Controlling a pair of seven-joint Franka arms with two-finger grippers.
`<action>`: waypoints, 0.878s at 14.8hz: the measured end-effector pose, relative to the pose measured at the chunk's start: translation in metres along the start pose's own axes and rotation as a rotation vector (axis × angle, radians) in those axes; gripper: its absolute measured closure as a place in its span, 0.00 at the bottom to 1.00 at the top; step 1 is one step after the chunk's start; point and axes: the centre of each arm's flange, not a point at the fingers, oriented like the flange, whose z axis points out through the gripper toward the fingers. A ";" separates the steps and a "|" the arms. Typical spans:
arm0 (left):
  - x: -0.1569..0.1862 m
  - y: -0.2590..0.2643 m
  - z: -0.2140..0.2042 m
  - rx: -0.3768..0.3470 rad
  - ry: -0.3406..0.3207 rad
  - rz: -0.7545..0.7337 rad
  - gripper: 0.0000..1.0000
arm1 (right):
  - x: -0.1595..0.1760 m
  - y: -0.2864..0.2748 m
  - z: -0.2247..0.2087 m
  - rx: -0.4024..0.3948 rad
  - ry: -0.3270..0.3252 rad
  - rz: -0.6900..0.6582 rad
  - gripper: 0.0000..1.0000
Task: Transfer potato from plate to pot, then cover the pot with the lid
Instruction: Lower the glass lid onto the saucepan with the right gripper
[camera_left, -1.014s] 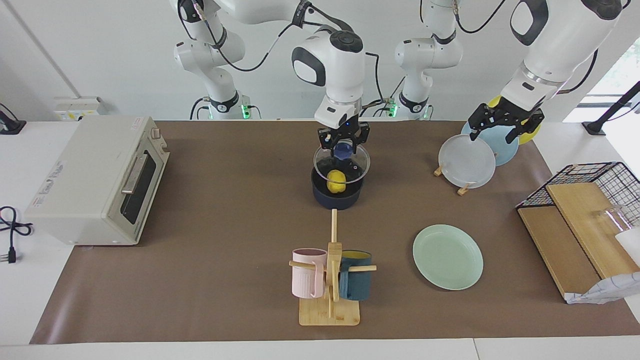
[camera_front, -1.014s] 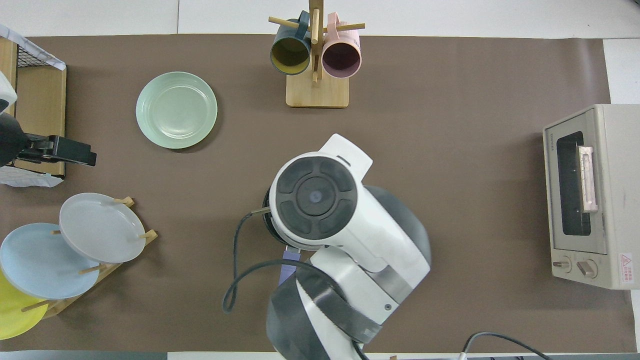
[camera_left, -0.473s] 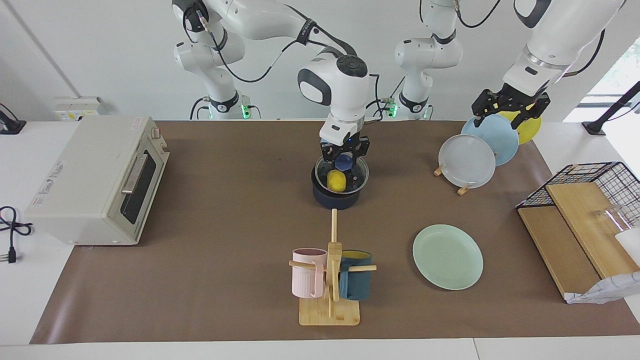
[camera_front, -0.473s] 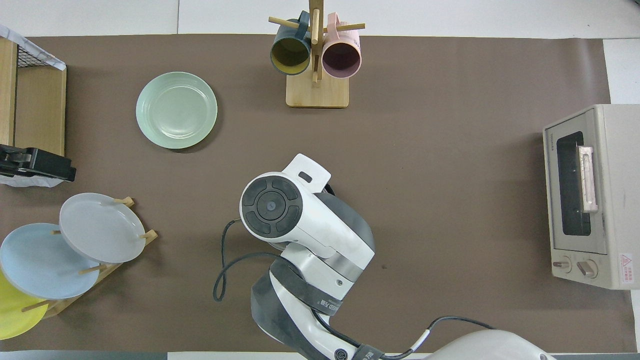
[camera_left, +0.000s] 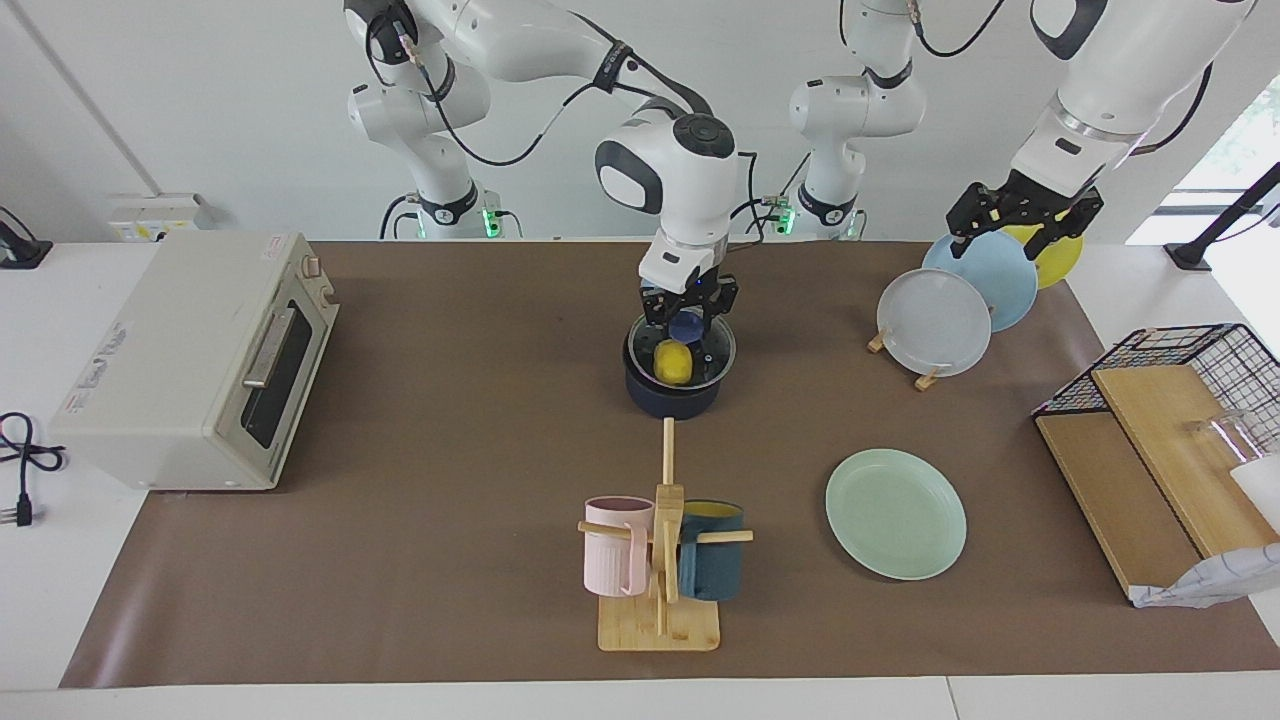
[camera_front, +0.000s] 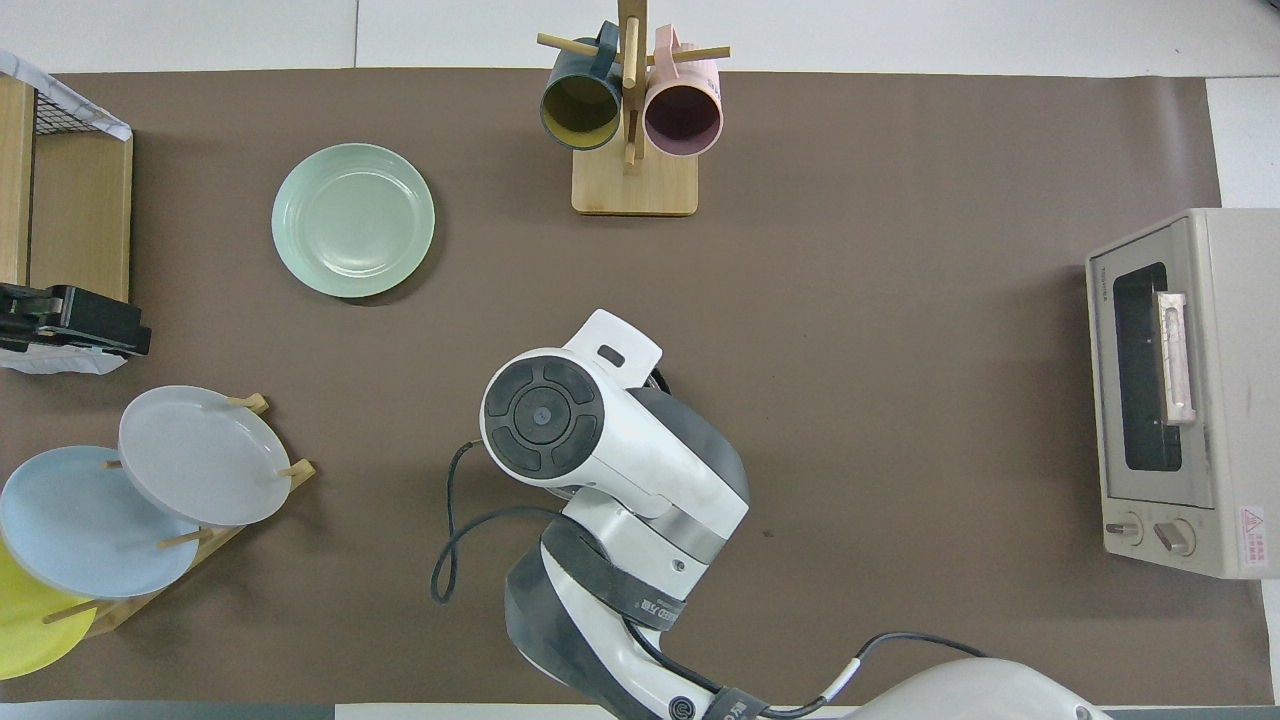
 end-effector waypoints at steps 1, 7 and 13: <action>0.000 0.000 0.000 0.000 0.003 -0.007 0.00 | 0.000 0.000 0.000 -0.004 0.003 -0.002 0.34; 0.001 -0.001 0.001 0.000 0.002 -0.016 0.00 | 0.003 0.005 0.002 -0.009 0.008 0.002 0.34; 0.004 0.001 -0.001 -0.014 0.031 -0.068 0.00 | 0.002 0.007 0.005 -0.012 0.008 0.002 0.34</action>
